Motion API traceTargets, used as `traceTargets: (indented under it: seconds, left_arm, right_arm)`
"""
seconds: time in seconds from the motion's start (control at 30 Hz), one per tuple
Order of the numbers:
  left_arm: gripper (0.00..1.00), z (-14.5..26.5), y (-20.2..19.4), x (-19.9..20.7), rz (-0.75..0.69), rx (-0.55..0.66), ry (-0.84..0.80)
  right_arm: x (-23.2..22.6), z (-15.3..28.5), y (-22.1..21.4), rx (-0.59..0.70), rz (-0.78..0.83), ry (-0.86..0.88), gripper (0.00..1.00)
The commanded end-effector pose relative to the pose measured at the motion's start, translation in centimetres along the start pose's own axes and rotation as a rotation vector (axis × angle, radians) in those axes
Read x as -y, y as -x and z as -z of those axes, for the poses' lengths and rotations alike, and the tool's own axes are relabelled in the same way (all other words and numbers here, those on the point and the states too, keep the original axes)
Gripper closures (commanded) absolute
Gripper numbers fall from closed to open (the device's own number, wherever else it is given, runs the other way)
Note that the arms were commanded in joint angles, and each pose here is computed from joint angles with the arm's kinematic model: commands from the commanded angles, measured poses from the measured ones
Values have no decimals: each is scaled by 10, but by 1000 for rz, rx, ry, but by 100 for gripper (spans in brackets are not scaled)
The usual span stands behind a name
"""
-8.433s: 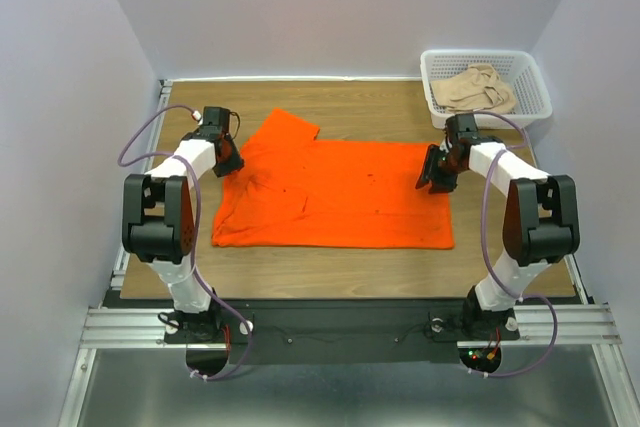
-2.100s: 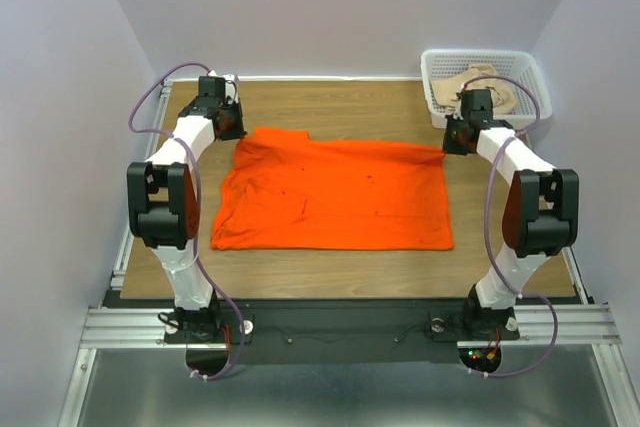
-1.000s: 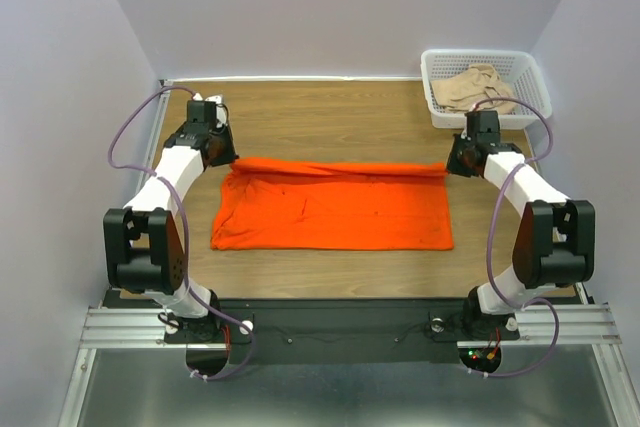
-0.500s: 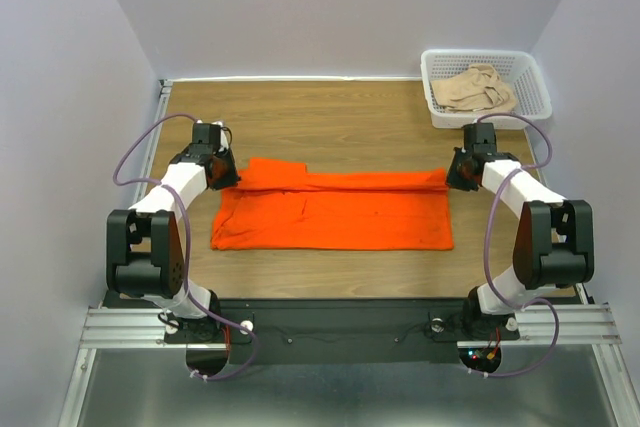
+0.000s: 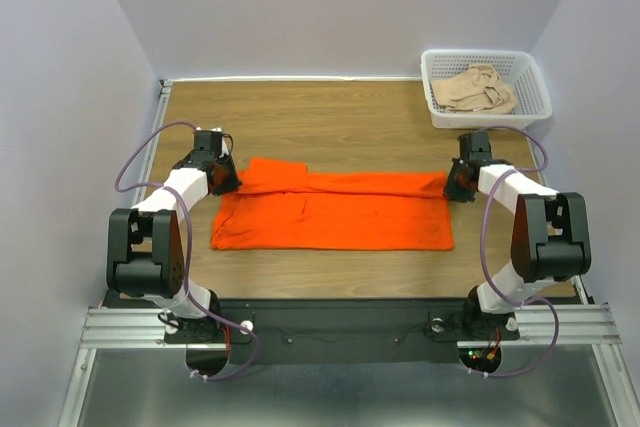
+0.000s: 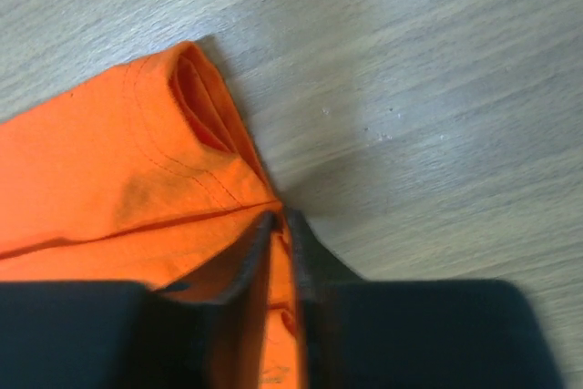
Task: Fold and stack the t-shirts
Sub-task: Fold the tshirt
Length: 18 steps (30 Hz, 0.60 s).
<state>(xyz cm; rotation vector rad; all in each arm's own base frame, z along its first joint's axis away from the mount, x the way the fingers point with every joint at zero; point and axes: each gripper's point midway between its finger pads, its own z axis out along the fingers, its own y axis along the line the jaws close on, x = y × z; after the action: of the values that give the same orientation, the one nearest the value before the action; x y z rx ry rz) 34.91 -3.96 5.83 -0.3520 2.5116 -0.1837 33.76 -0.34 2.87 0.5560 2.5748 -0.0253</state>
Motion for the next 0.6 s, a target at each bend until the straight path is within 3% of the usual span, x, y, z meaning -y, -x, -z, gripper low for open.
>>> traceTargets:
  seconds: [0.0,0.03,0.1,0.13,0.3,0.47,0.57]
  left_arm:
    - [93,6,6,-2,14,41,10]
    - [83,13,11,-1,14,63,7]
    - [69,22,18,1,15,92,2]
    - [50,31,28,4,14,128,-6]
    - [33,58,52,14,1,209,-31]
    - [13,64,68,37,-42,247,-88]
    - [9,55,73,53,-86,241,-114]
  right_arm:
    - [-7,9,14,65,-34,34,71]
    - [-9,14,15,69,-34,52,62]
    - [-14,24,22,94,-40,79,55]
    - [-18,34,30,124,-47,105,53]
    - [-39,63,59,195,-42,209,53]
    - [-96,72,72,135,11,435,56]
    - [-131,71,65,90,66,543,56]
